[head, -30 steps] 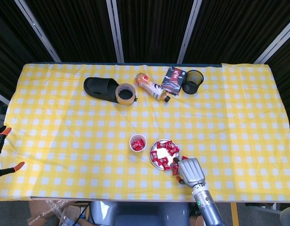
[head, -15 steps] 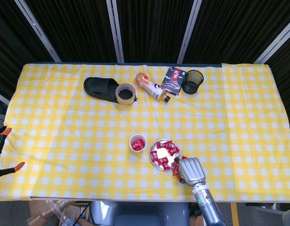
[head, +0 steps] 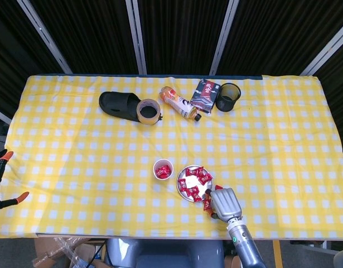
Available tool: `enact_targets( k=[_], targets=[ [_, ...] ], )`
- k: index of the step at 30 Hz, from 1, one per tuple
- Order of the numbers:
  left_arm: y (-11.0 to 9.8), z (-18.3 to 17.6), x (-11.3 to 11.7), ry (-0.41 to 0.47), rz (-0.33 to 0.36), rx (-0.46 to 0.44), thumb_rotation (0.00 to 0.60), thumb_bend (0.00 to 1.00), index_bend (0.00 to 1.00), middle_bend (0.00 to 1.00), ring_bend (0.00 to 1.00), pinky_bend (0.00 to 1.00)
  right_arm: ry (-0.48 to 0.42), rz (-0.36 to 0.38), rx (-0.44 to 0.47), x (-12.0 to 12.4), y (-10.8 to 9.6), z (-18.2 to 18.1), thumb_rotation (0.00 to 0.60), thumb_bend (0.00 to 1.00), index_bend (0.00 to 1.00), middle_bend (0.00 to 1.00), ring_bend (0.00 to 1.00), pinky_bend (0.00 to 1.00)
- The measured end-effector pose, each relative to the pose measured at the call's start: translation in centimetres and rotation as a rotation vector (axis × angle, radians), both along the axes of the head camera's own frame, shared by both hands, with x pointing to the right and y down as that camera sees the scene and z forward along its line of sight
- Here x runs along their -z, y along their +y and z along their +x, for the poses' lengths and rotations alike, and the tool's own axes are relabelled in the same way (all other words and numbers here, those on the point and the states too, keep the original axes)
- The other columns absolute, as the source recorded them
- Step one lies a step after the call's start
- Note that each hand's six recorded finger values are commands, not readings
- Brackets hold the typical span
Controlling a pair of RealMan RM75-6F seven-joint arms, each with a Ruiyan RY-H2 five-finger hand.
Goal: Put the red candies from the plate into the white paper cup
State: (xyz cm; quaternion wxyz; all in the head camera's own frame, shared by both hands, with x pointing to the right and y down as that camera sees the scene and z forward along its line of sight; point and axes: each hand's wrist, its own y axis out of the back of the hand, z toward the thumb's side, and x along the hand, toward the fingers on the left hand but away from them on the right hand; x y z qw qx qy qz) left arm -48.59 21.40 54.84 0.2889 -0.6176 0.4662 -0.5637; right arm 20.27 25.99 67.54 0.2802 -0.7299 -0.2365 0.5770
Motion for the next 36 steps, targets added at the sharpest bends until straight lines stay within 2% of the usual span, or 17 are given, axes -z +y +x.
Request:
enact_targets(
  k=[5,9,13,26,36],
  targets=[
    [0.0,0.0,0.0,0.000,0.000,0.000,0.600,0.04,0.00,0.00,0.00,0.00,0.003,-0.005,0.004,-0.2,0.2,0.0,0.600,0.39,0.49,0.79,0.94,0.84],
    [0.0,0.0,0.0,0.001,0.000,0.001,0.600,0.05,0.00,0.00,0.00,0.00,0.005,-0.007,0.005,-0.2,0.3,0.0,0.600,0.51,0.52,0.79,0.94,0.84],
    [0.0,0.0,0.0,0.001,0.000,0.002,0.600,0.04,0.00,0.00,0.00,0.00,0.006,-0.011,0.002,-0.3,0.4,0.1,0.600,0.56,0.53,0.79,0.94,0.84],
    [0.0,0.0,0.0,0.002,0.000,0.002,0.600,0.04,0.00,0.00,0.00,0.00,-0.017,0.010,-0.009,0.7,-0.3,0.1,0.600,0.57,0.54,0.79,0.94,0.84],
    [0.0,0.0,0.0,0.001,0.000,0.001,0.600,0.04,0.00,0.00,0.00,0.00,-0.057,0.071,-0.046,3.3,-2.5,0.2,0.600,0.57,0.54,0.79,0.94,0.84]
  ],
)
